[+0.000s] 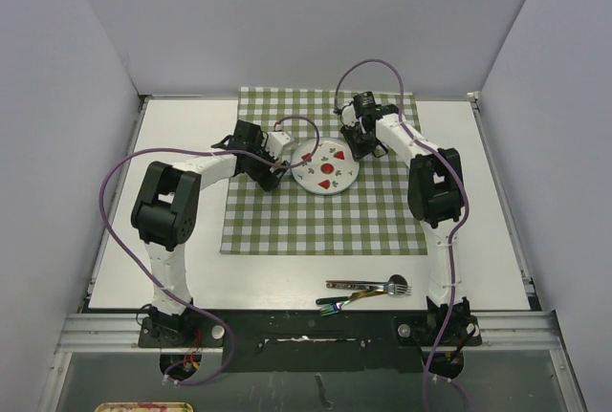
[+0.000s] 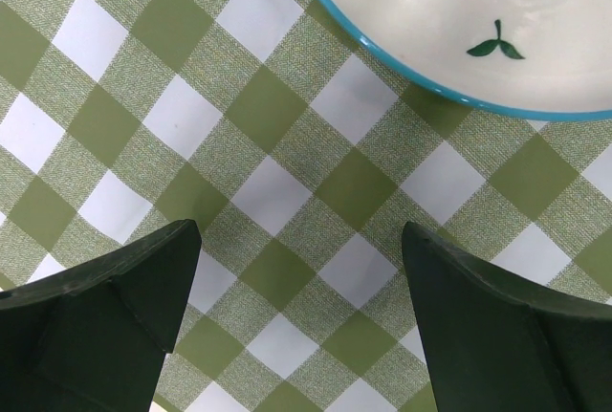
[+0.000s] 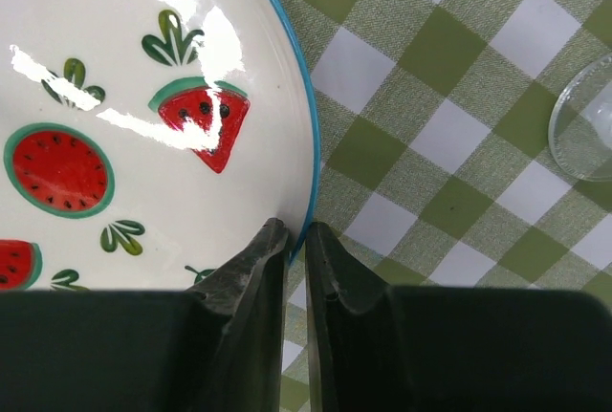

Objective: Set the dinner table for one person
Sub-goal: Place the plate on the napkin.

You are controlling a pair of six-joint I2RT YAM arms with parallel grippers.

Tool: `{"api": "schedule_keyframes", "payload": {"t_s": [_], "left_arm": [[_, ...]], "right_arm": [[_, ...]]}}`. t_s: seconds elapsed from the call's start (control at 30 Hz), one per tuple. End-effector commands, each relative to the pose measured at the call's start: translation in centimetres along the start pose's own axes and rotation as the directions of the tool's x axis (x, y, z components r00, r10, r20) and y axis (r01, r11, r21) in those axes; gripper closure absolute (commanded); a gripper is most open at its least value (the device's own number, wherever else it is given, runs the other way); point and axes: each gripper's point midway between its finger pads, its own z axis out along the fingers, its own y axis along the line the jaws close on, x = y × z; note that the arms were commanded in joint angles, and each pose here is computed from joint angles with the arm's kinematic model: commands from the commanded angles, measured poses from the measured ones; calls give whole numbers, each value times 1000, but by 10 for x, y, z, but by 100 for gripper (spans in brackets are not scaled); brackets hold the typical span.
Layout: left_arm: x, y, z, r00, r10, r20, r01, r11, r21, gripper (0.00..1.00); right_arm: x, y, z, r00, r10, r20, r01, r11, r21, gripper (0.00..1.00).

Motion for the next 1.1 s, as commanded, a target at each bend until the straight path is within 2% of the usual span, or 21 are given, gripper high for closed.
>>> {"api": "schedule_keyframes", "payload": {"t_s": [0.0,0.53,0.57,0.67,0.73,1.07], "left_arm": [[-15,-1,-5,999,29,40,-29,1000,8,13],[-19,-2,-5,998,36,44,-36,999,9,13],[-20,-3,-5,998,35,45,-35,999,10,13],[-23,-2,-6,998,32,52,-33,999,6,12],[-25,-1,-7,998,33,56,-34,999,5,12],[-29,1,-10,998,34,60,-34,999,-3,12]], "right_arm": [[-19,-33,-28,998,-9,60,2,993,115,100],[-28,-30,-29,996,-12,86,3,995,103,100],[-29,-29,-29,996,-14,88,5,995,97,98],[-33,-25,-31,995,-24,100,15,996,85,82],[-35,-21,-32,993,-33,111,25,997,75,77],[-48,-16,-43,986,-45,160,37,998,57,71]]}}
